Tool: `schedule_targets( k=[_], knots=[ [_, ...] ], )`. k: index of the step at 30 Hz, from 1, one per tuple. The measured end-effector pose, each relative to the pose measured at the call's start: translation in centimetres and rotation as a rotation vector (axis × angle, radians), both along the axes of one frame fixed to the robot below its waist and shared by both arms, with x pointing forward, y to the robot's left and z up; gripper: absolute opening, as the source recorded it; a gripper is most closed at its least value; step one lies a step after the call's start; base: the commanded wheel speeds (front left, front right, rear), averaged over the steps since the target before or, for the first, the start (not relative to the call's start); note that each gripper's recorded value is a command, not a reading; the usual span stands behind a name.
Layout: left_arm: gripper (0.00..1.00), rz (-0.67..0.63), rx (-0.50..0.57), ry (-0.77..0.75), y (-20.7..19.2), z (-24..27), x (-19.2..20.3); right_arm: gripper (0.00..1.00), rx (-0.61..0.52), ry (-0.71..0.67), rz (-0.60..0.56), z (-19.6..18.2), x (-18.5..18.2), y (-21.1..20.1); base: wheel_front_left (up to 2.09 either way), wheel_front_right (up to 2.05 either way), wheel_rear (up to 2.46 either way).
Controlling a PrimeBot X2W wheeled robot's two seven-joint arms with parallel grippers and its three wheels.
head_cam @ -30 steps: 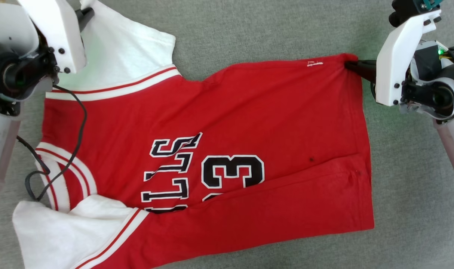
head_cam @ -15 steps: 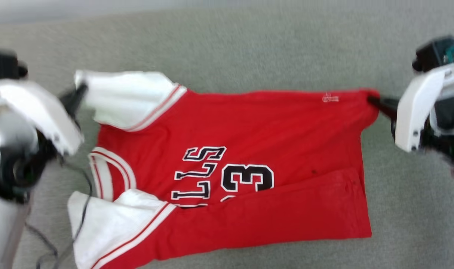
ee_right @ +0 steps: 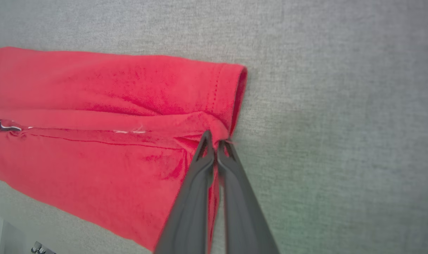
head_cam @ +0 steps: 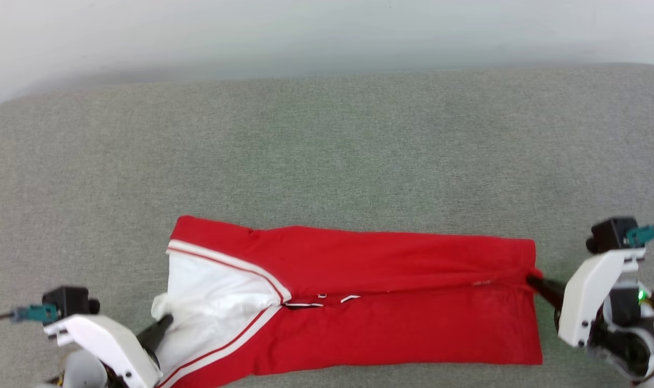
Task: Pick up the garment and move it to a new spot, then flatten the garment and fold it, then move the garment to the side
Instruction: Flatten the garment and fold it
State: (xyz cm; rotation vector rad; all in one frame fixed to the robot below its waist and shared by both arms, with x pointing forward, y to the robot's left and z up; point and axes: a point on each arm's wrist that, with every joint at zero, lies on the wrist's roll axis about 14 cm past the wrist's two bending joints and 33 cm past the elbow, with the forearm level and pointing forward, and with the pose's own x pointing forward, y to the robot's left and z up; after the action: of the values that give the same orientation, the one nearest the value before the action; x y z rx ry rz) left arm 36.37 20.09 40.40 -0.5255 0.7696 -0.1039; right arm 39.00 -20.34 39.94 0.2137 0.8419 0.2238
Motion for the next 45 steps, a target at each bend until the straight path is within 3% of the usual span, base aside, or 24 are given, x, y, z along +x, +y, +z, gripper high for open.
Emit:
schedule_targets(
  k=[1, 2, 3, 9, 14, 21, 31, 45],
  knots=[
    [0.13, 0.008, -0.009, 0.011, -0.1, -0.5, -0.5, 0.31, 0.007, 0.008, -0.013, -0.4, -0.5, 0.0, 0.00, 0.00, 0.00],
    [0.53, 0.016, -0.009, 0.021, -0.1, -0.9, -0.9, 0.97, 0.016, 0.020, -0.026, -0.9, -1.0, -0.1, 0.00, 0.00, 0.00],
    [1.00, 0.016, -0.012, 0.034, -0.2, -1.3, -1.3, 1.00, 0.014, 0.032, -0.033, -1.4, -1.7, -0.1, 0.00, 0.00, 0.00],
    [1.00, 0.081, 0.037, -0.067, 0.5, -0.7, -0.8, 1.00, 0.031, -0.040, -0.085, -0.7, -2.6, -0.6, 0.00, 0.00, 0.00],
    [1.00, 0.123, 0.154, -0.274, 1.4, 2.8, 0.6, 1.00, 0.006, -0.169, -0.114, 2.8, -2.5, -2.3, 0.00, 0.00, 0.00],
    [1.00, 0.130, 0.198, -0.591, -1.5, 8.8, 1.8, 1.00, -0.043, -0.248, -0.160, 7.5, -2.4, -5.3, 0.00, 0.00, 0.00],
    [1.00, 0.141, 0.312, -0.885, -2.0, 14.3, 2.1, 1.00, -0.046, -0.003, -0.084, 5.0, -1.7, -3.4, 0.00, 0.00, 0.00],
    [1.00, 0.217, 0.388, -0.855, 0.4, 13.0, 2.1, 1.00, 0.055, 0.367, -0.019, -4.0, -1.5, 2.2, 0.00, 0.00, 0.00]
  ],
)
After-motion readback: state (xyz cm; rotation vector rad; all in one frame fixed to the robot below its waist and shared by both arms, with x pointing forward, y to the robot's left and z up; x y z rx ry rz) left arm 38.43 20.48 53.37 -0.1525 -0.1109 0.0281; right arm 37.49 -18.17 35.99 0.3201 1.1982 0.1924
